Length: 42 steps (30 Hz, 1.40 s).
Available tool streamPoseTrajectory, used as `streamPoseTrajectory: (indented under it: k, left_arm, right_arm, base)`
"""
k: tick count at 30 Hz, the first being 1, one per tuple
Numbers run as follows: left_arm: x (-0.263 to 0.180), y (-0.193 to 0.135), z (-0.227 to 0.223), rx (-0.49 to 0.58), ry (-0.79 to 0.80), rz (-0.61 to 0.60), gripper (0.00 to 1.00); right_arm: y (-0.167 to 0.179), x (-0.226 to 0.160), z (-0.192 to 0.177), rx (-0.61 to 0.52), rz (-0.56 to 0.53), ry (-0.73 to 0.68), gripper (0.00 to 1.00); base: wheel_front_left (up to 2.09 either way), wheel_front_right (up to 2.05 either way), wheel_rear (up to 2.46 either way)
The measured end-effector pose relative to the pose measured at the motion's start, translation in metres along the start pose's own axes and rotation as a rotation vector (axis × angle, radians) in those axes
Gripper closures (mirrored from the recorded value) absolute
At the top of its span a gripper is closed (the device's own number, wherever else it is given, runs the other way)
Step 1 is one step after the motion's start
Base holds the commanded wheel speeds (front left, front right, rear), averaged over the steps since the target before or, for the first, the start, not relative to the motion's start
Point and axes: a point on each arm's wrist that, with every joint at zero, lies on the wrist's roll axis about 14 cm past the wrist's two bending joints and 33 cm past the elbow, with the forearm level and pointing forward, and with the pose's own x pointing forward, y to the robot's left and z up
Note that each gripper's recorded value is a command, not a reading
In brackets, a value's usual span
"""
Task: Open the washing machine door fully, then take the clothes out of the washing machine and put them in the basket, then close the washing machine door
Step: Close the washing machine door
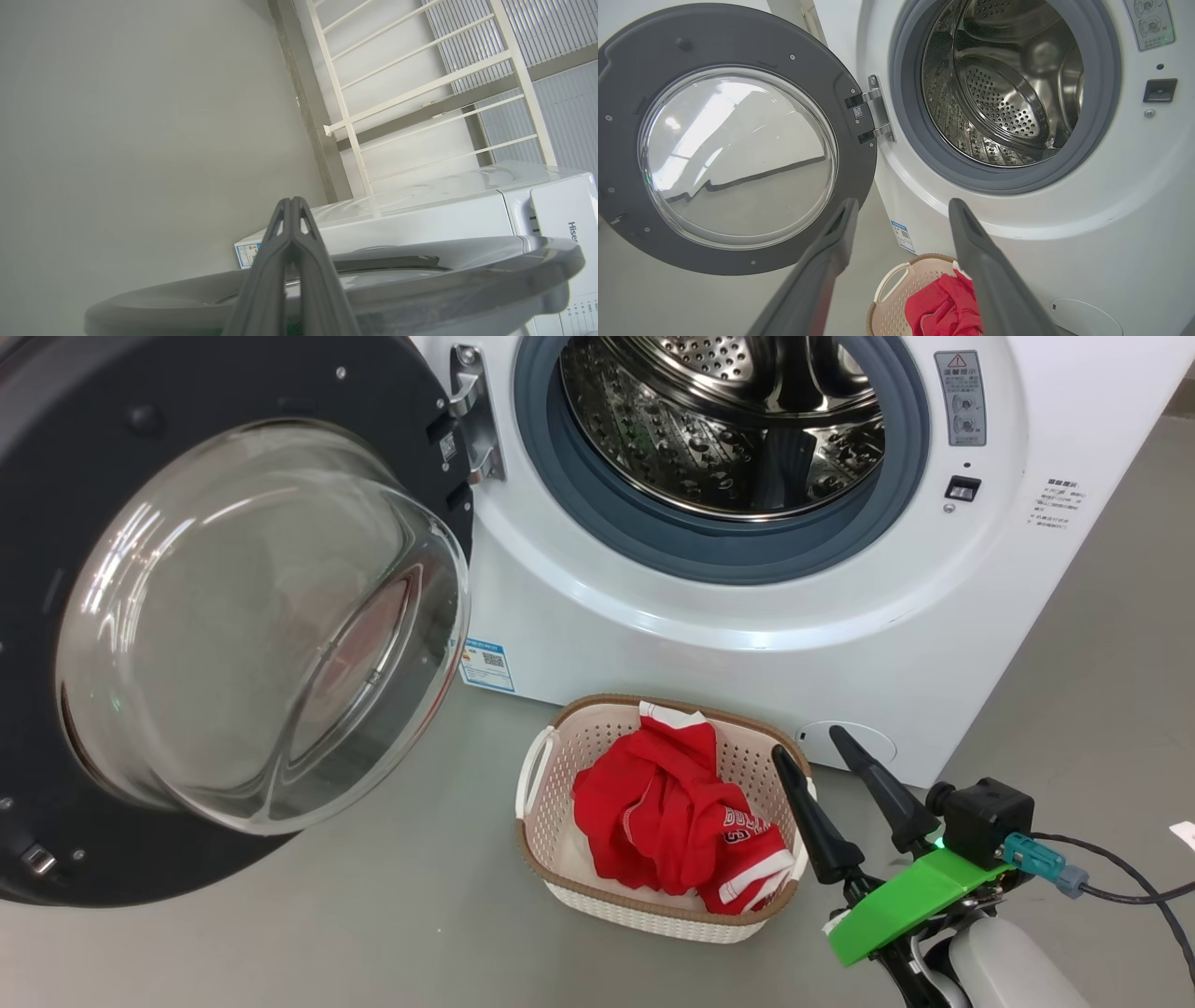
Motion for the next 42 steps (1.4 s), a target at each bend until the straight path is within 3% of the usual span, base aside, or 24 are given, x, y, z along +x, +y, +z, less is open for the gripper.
streamPoseTrajectory:
  k: [10,18,42]
  left_arm:
    - [-0.002,-0.003,-0.023,0.019,0.143,-0.021,1.00]
    - [-0.016,-0.023,-0.047,0.015,0.328,-0.129,1.00]
    - [-0.098,-0.082,-0.173,0.078,0.797,-0.389,1.00]
  right_arm:
    - [0.000,0.000,0.000,-0.002,-0.001,0.000,0.00]
    - [0.001,0.000,0.006,-0.009,-0.002,-0.012,0.00]
    - [0.003,-0.016,0.021,-0.030,-0.023,-0.043,0.00]
  base:
    - [0.00,0.00,0.00]
    - [0.00,0.00,0.00]
    - [0.00,0.00,0.00]
